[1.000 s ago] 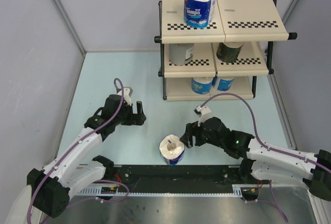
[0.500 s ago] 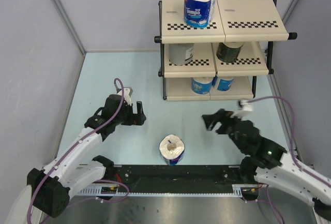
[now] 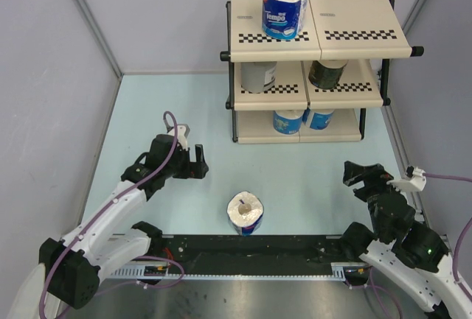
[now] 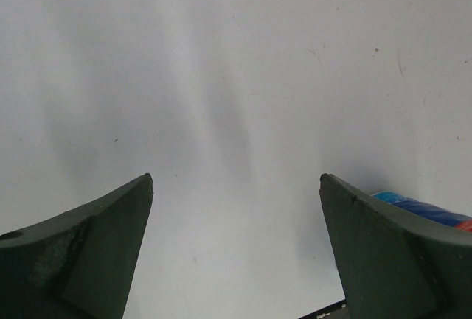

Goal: Place and organize the paper towels onto the shelf

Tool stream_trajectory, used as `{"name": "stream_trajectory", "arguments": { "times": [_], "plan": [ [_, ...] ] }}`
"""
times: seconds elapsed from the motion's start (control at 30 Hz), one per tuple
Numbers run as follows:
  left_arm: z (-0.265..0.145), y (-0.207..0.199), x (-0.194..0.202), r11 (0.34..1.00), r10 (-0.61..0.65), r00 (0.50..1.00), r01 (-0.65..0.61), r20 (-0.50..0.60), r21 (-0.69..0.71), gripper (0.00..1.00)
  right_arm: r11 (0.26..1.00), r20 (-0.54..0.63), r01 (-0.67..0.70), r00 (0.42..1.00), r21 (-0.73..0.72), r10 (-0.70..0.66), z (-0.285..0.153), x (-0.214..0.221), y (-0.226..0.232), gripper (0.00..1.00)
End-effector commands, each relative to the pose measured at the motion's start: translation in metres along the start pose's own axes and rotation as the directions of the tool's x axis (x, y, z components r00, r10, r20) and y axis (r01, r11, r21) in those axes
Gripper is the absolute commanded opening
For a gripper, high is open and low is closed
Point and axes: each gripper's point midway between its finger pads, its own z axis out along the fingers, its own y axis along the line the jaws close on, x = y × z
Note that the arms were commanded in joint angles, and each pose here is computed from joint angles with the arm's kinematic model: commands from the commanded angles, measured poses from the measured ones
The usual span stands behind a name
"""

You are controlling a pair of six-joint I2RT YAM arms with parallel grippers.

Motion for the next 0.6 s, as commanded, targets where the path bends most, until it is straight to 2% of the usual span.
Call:
{"name": "stream_trajectory", "arguments": {
  "times": [0.0,0.37,0.57],
  "plan": [
    [-0.002,-0.009,-0.012,1.0,-0.002,0.999,0.001,0.035,0.028,1.0,0.997,0.057,-0.025,0.998,0.069,0.021,-0.004,-0.016,-0.014,0.86],
    [-0.001,-0.009,-0.012,1.0,-0.002,0.999,0.001,0.033,0.029,1.0,0.996,0.048,-0.02,0.999,0.081,0.016,-0.003,-0.012,-0.016,0.86],
    [-0.001,-0.009,-0.011,1.0,-0.002,1.0,0.001,0.029,0.029,1.0,0.996,0.01,0.045,0.999,0.076,-0.046,0.002,-0.004,-0.008,0.86]
  ]
}}
